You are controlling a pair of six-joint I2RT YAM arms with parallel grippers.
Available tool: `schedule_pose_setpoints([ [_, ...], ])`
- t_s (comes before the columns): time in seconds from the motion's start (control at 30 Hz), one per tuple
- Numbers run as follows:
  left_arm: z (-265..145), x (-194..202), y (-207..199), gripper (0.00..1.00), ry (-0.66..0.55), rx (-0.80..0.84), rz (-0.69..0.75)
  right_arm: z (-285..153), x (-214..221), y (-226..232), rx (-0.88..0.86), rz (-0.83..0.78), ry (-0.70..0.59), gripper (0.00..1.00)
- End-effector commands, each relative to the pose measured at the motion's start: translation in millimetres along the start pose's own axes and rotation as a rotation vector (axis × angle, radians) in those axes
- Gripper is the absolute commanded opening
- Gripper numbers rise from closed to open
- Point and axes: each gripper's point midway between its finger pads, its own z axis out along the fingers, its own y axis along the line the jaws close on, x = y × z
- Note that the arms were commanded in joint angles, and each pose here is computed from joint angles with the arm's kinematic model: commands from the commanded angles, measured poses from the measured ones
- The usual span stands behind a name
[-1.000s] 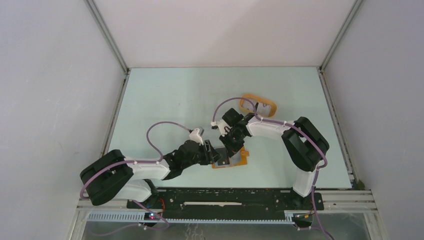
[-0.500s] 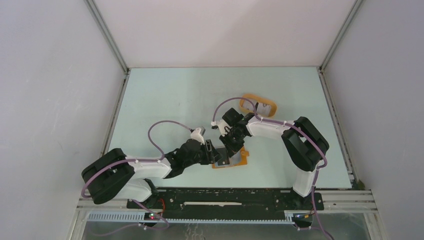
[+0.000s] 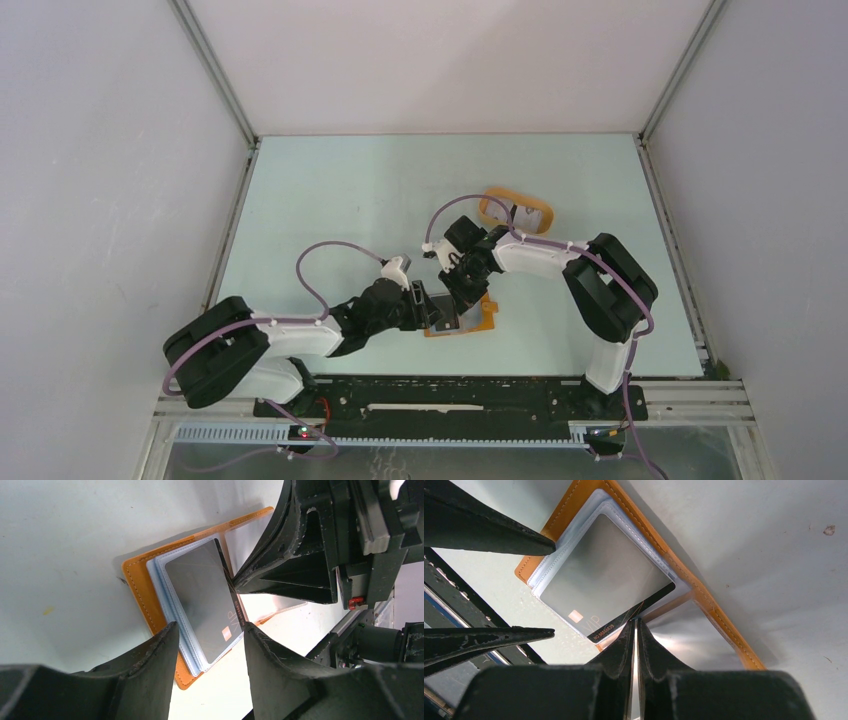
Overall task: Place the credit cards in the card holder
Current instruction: Insert the credit card into the card holder.
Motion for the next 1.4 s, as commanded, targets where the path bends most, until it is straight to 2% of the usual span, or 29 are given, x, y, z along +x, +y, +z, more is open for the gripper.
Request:
schedule_pose_setpoints([
  [0.0,4.3,-20.1,-23.5,0.56,-0.042,0.054,0.016,2.7,-5.0,0.1,-0.008,-0.002,-0.002,0.11],
  [0.8,1.6,-18.7,-35.2,0.53,-0.029,0.112,0.014,2.2,-5.5,0.6,-0.012,0.0,-0.004,0.11],
  [1.37,-8.6,-25.7,-22.9,0.54,-0.068,0.049,0.036,2.2,-5.0,0.2,-0.015,0.003,-0.003,0.11],
])
